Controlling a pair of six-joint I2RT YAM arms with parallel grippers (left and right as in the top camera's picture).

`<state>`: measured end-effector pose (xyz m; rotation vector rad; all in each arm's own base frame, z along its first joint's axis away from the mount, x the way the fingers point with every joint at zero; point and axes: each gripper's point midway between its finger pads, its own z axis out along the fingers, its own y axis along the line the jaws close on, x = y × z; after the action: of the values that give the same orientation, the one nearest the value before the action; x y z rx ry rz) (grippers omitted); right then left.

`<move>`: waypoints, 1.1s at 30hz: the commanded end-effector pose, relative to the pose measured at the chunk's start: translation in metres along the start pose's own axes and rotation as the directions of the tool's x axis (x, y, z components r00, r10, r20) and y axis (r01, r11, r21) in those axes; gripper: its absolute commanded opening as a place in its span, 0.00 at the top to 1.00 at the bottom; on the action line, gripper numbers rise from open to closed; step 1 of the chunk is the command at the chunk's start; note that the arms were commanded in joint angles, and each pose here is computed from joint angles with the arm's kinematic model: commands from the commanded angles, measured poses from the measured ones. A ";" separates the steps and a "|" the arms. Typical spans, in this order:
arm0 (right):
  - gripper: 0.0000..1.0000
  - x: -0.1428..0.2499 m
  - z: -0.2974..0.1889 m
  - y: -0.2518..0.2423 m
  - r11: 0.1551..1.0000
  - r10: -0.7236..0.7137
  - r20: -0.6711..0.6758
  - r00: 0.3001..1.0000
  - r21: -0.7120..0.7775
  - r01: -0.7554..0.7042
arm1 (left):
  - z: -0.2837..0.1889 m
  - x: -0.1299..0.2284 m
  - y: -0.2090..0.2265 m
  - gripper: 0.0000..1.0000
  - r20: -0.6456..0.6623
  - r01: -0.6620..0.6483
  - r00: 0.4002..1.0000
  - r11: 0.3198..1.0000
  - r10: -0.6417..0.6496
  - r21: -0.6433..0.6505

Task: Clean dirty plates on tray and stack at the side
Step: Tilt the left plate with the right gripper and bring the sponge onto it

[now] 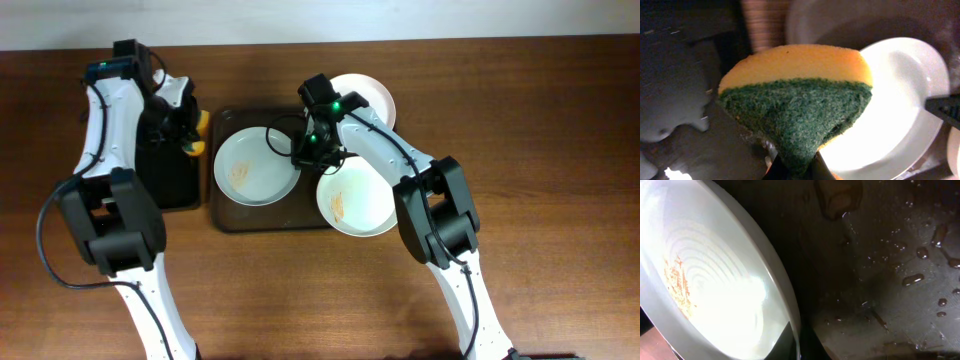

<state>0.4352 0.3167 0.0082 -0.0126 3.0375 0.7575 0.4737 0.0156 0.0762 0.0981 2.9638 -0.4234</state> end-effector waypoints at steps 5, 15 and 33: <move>0.96 -0.001 0.011 -0.008 1.000 -0.003 -0.017 1.000 -0.007 0.003 | 0.069 0.035 -0.064 0.99 -0.120 -0.084 0.989 0.995 0.088 0.045; 0.96 -0.001 0.011 -0.008 1.000 -0.003 -0.015 1.000 -0.004 0.003 | 0.077 0.105 -0.074 0.99 -0.349 -0.050 0.932 0.987 0.100 0.150; 0.96 -0.001 0.011 -0.008 1.000 -0.004 -0.015 1.000 -0.004 0.004 | 0.112 0.000 -0.118 0.99 0.060 -0.243 0.968 0.970 0.242 0.005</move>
<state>0.4423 0.3143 0.0087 0.0060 3.0197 0.7914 0.4848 -0.1189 0.0134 0.3408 2.8408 -0.3299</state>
